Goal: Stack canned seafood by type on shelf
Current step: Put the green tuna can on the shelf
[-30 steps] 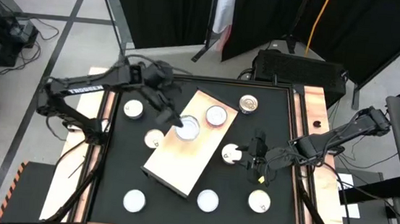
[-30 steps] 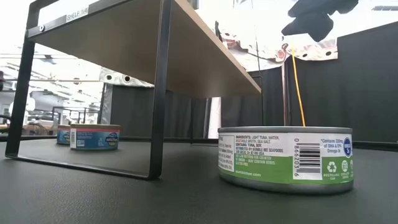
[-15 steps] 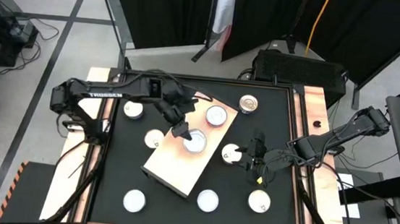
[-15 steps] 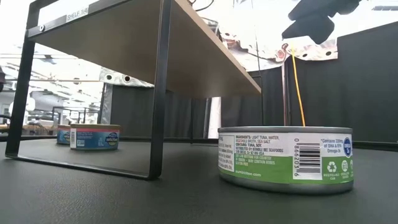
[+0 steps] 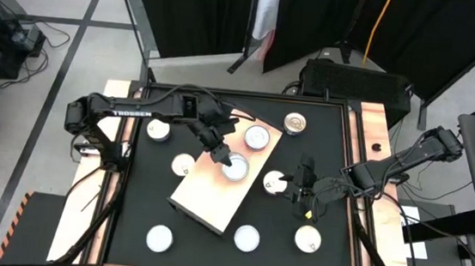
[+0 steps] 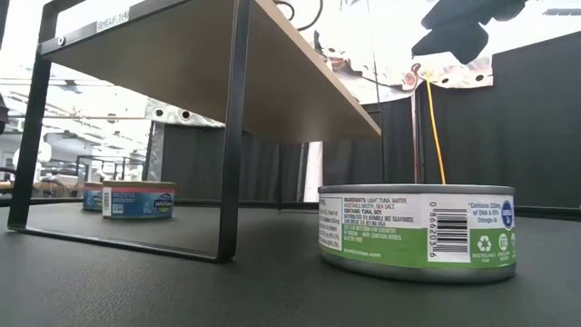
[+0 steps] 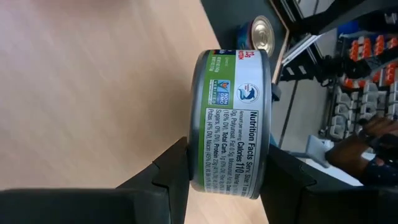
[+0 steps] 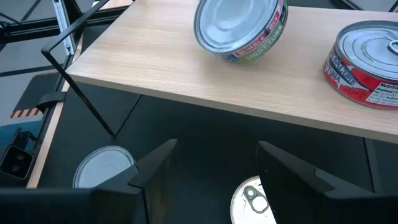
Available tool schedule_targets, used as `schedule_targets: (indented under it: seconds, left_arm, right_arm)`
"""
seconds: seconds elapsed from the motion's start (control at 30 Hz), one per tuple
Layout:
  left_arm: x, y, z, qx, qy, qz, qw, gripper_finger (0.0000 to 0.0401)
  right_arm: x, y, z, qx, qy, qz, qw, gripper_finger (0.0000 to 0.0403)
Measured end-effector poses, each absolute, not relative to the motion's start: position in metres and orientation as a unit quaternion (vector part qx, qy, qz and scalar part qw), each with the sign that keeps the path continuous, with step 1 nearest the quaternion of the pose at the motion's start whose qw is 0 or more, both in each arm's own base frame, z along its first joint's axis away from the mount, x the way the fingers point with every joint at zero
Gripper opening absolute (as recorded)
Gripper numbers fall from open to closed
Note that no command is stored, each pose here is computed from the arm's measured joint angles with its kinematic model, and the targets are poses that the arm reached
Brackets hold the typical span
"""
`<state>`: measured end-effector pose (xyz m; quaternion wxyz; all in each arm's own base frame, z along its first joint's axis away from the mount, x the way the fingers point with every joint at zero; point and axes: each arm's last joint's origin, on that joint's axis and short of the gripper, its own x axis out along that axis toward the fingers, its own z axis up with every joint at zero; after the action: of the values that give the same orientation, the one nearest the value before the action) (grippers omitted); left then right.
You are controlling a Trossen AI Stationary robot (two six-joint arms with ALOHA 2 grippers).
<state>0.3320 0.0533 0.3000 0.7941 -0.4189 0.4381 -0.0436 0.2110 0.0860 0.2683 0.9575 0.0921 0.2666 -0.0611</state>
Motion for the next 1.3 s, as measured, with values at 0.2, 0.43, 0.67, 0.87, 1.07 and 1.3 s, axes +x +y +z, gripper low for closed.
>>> schedule_targets:
  seconds: [0.2, 0.43, 0.67, 0.87, 1.07, 1.3]
  left_arm:
    - [0.3321, 0.0552, 0.3006, -0.405, 0.432, -0.029, 0.806, 0.0151]
    - [0.3321, 0.0572, 0.3002, -0.391, 0.429, -0.017, 0.814, 0.017]
    - [0.3321, 0.0575, 0.3002, -0.386, 0.429, -0.015, 0.817, 0.0174]
    - [0.3325, 0.0599, 0.3008, -0.367, 0.421, 0.018, 0.829, 0.0175]
    - [0.3326, 0.0601, 0.3008, -0.359, 0.42, 0.016, 0.833, 0.0176]
    - [0.3321, 0.06, 0.3004, -0.363, 0.423, 0.018, 0.83, 0.0176]
  right_arm:
    - [0.211, 0.086, 0.2683, 0.092, 0.267, -0.061, 0.957, 0.021]
    - [0.211, 0.086, 0.2683, 0.093, 0.267, -0.062, 0.957, 0.021]
    - [0.211, 0.086, 0.2683, 0.093, 0.267, -0.062, 0.957, 0.021]
    - [0.211, 0.086, 0.2683, 0.093, 0.267, -0.062, 0.957, 0.021]
    - [0.211, 0.086, 0.2683, 0.093, 0.267, -0.062, 0.957, 0.021]
    - [0.211, 0.086, 0.2682, 0.093, 0.267, -0.062, 0.957, 0.021]
